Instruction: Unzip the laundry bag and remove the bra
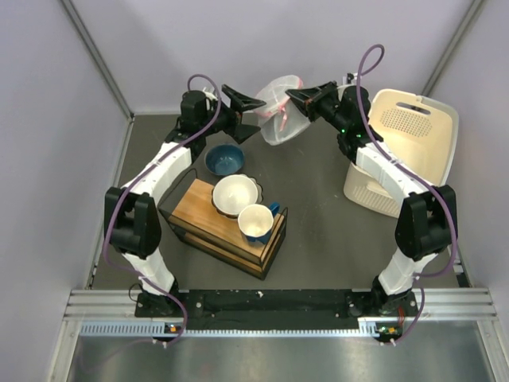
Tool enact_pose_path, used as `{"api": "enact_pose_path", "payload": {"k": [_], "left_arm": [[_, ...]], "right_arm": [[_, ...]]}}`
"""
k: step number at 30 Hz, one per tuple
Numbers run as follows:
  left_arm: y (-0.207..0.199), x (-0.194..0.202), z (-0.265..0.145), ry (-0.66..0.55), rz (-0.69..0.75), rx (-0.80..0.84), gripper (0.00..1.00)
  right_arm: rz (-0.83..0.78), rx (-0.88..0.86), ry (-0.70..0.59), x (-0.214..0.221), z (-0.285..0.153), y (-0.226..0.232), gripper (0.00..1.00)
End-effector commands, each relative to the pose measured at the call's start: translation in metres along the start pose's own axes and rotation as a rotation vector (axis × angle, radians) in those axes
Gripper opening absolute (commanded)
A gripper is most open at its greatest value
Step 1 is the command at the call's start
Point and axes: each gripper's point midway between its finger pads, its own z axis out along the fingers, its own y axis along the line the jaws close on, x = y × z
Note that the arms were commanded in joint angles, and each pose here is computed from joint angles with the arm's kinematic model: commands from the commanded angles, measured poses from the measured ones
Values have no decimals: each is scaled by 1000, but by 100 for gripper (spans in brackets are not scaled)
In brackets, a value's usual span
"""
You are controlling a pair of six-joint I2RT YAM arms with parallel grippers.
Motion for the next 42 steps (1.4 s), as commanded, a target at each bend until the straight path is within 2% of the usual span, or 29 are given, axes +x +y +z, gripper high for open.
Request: {"api": "enact_pose_path", "payload": {"k": [1,9,15,21,35,38,39,42], "left_arm": [[-40,-6,0,-32,-3,134,99],[-55,-20,14,-58,-22,161,99],[-42,-15,14,-38,-14,125,99],[-25,-6,8,-27,-48,99,99],[-24,-9,20,-24,-111,110,97],[-28,-12,21,-36,-112,116,79],[-28,-13,21,-36,-112,115,57],[-32,-13,18,-48,-101,119,23]], "right_arm": [[-40,-159,-10,-3,-17,59,0],[-42,-156,12,3,-25,57,0],[-59,-151,56,10,-27,55,0],[-65,-150,39,5,-28,54,0],[-67,-161,89,12,-30,57,0],[-82,-125,99,16,-34,46,0],[-83,-115,107,18,-35,42,0],[-75,-84,118,23,-40,25,0]]}}
